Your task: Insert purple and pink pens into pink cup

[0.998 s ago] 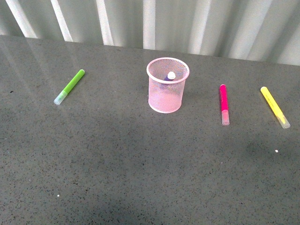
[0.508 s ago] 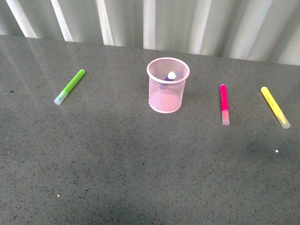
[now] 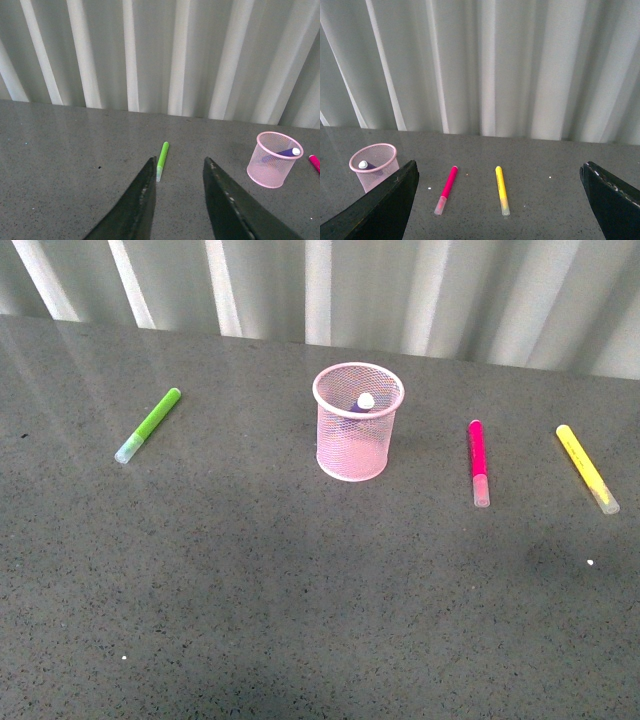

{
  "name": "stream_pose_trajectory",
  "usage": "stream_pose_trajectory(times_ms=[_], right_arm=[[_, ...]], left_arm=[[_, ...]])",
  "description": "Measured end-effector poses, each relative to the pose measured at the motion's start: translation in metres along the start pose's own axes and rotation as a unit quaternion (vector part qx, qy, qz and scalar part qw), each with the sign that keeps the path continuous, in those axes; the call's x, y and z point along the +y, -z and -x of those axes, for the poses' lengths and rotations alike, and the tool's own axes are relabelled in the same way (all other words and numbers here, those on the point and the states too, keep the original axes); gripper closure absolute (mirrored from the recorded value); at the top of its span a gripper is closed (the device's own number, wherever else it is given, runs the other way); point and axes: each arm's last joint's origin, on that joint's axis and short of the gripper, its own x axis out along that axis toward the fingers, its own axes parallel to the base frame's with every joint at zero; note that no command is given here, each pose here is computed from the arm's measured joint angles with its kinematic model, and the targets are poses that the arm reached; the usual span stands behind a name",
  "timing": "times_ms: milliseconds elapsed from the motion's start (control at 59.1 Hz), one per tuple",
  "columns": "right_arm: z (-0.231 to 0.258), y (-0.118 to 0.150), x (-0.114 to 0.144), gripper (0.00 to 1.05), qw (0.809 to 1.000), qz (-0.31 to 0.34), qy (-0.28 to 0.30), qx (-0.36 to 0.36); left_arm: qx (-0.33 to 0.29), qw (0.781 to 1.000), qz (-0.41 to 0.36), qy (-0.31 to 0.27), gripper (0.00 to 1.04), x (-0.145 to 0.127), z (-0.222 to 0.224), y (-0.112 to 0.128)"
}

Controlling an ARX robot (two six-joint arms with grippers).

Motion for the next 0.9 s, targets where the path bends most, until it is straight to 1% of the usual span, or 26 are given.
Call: stream_pose_trajectory(times_ms=[68,118,169,220,271,288,338,355,389,406,423,440,474,491,525,542,558,609,626,694,745,812,897], right_arm=[[0.0,0.0,0.0,0.07,1.0,-0.001,0.005,-0.001],[-0.001,-0.012,0.0,0.07,0.996,-0.027,0.072,-0.054],[-0.003,-0.021,-0.001,0.07,0.992,-0.037,0.089,-0.082],[-0.008,-0.039,-0.004,0.07,0.989,-0.033,0.086,-0.115],[-0.016,-0.057,-0.009,0.07,0.985,-0.015,0.089,-0.15],[-0.02,-0.064,-0.011,0.07,0.983,-0.005,0.092,-0.162],[-0.035,-0.084,-0.02,0.07,0.976,0.018,0.098,-0.192],[-0.045,-0.092,-0.026,0.07,0.974,0.026,0.102,-0.2],[-0.067,-0.104,-0.036,0.07,0.972,0.038,0.117,-0.199],[-0.077,-0.105,-0.041,0.07,0.974,0.042,0.122,-0.187],[-0.094,-0.112,-0.048,0.07,0.974,0.044,0.131,-0.179],[-0.106,-0.113,-0.052,0.07,0.976,0.042,0.138,-0.164],[-0.139,-0.111,-0.064,0.07,0.984,0.028,0.142,-0.102],[-0.146,-0.11,-0.067,0.07,0.986,0.022,0.141,-0.088],[-0.172,-0.103,-0.075,0.07,0.989,0.005,0.146,-0.023],[-0.192,-0.096,-0.08,0.07,0.989,-0.007,0.144,0.03],[-0.204,-0.091,-0.083,0.07,0.988,-0.016,0.139,0.063],[-0.244,-0.075,-0.084,0.07,0.977,-0.034,0.133,0.16],[-0.259,-0.07,-0.082,0.07,0.972,-0.041,0.125,0.195],[-0.286,-0.06,-0.071,0.07,0.958,-0.054,0.107,0.259],[-0.302,-0.056,-0.055,0.07,0.95,-0.067,0.084,0.294],[-0.316,-0.056,-0.035,0.07,0.942,-0.081,0.064,0.319],[-0.326,-0.056,-0.015,0.07,0.935,-0.098,0.041,0.339]], left_arm=[[0.0,1.0,0.0,0.0,0.6,0.0,0.0,0.0],[0.0,1.0,0.0,0.0,0.49,0.0,0.0,0.0],[0.0,1.0,0.0,-0.001,0.41,0.0,0.0,0.0],[0.001,1.0,0.0,0.0,0.32,0.0,0.0,0.0],[0.0,1.0,0.0,0.0,0.21,0.0,0.0,0.0],[0.0,1.0,0.0,0.0,0.19,0.0,0.0,0.0],[0.0,1.0,0.0,0.0,0.07,0.0,0.0,0.0],[0.0,1.0,-0.001,0.0,0.05,0.0,0.0,0.0],[0.0,1.0,0.0,0.0,0.07,0.0,0.0,0.0],[0.0,1.0,0.0,0.0,0.07,0.0,0.0,0.0],[0.0,1.0,0.0,0.0,0.07,0.0,0.0,0.0],[0.0,1.0,0.0,0.0,0.07,0.0,0.0,0.0],[0.0,1.0,0.0,0.0,0.07,0.0,0.0,0.0],[0.0,1.0,0.0,0.0,0.07,0.0,0.0,0.0],[0.0,1.0,0.0,0.0,0.07,0.0,0.0,0.0],[0.0,1.0,0.0,0.0,0.07,0.0,0.0,0.0],[0.0,1.0,0.0,0.0,0.07,0.0,0.0,0.0],[0.0,1.0,0.0,0.0,0.07,0.0,0.0,0.0],[0.0,1.0,0.0,0.0,0.07,0.0,0.0,0.0],[0.0,1.0,0.0,0.0,0.07,0.0,0.0,0.0],[0.0,1.0,0.0,0.0,0.07,0.0,0.0,0.0],[0.0,1.0,0.0,0.0,0.07,0.0,0.0,0.0],[0.0,1.0,0.0,0.0,0.07,0.0,0.0,0.0]])
